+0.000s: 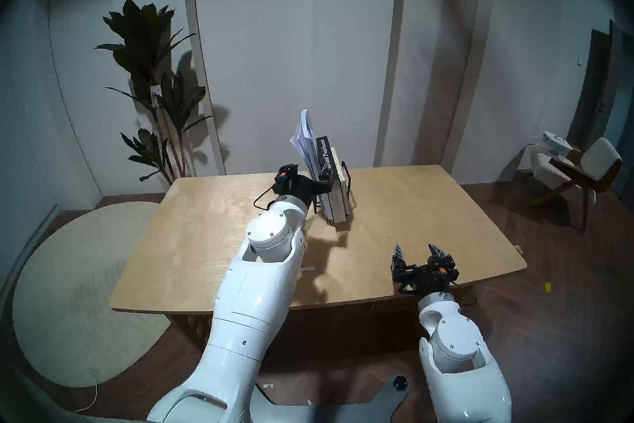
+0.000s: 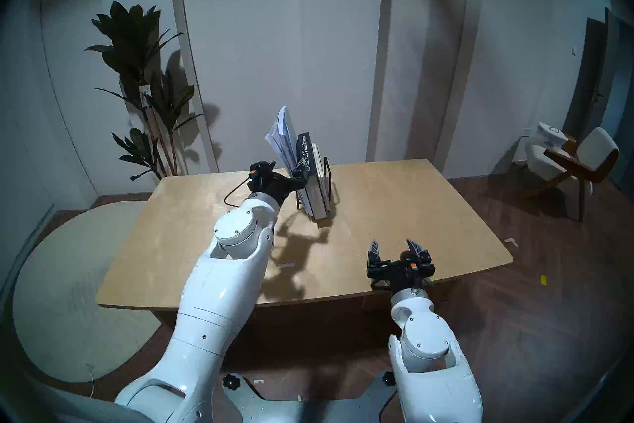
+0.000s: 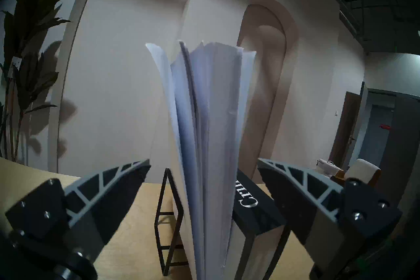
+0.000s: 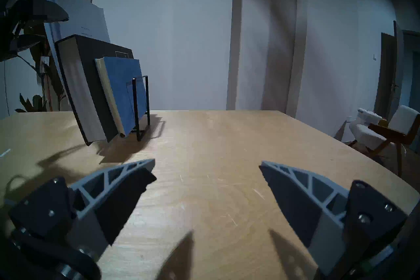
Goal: Stack the books into one stack
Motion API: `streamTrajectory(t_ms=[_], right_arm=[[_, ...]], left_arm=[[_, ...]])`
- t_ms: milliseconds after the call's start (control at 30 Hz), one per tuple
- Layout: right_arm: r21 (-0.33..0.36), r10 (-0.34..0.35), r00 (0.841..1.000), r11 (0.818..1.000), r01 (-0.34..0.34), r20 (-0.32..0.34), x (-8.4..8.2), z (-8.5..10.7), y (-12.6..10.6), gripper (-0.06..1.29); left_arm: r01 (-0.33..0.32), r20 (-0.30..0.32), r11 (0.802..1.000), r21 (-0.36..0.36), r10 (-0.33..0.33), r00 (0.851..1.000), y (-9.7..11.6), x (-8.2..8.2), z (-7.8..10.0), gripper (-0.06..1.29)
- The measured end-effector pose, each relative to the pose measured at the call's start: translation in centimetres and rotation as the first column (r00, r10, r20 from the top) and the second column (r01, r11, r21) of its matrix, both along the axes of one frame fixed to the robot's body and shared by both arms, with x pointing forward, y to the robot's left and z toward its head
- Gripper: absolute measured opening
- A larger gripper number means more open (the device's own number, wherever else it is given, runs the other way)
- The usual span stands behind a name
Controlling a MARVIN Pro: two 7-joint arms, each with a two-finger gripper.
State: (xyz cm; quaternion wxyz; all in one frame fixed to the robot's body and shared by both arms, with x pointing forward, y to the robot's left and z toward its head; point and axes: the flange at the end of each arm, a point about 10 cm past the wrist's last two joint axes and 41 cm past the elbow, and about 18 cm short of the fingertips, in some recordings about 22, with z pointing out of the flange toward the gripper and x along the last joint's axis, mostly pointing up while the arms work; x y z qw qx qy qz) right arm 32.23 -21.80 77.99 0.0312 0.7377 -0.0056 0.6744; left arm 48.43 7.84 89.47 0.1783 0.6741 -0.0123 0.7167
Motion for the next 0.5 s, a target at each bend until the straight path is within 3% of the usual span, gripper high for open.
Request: streamTrajectory(t_ms=[500], right_arm=[[0.000, 0.000, 1.000, 1.000, 0.000, 0.000, 0.00, 0.01, -0.01, 1.24]], left_arm=[[-0.087, 0.032, 0.995, 0.053, 0.085, 0.996, -0.32, 0.75, 0.36, 1.25]])
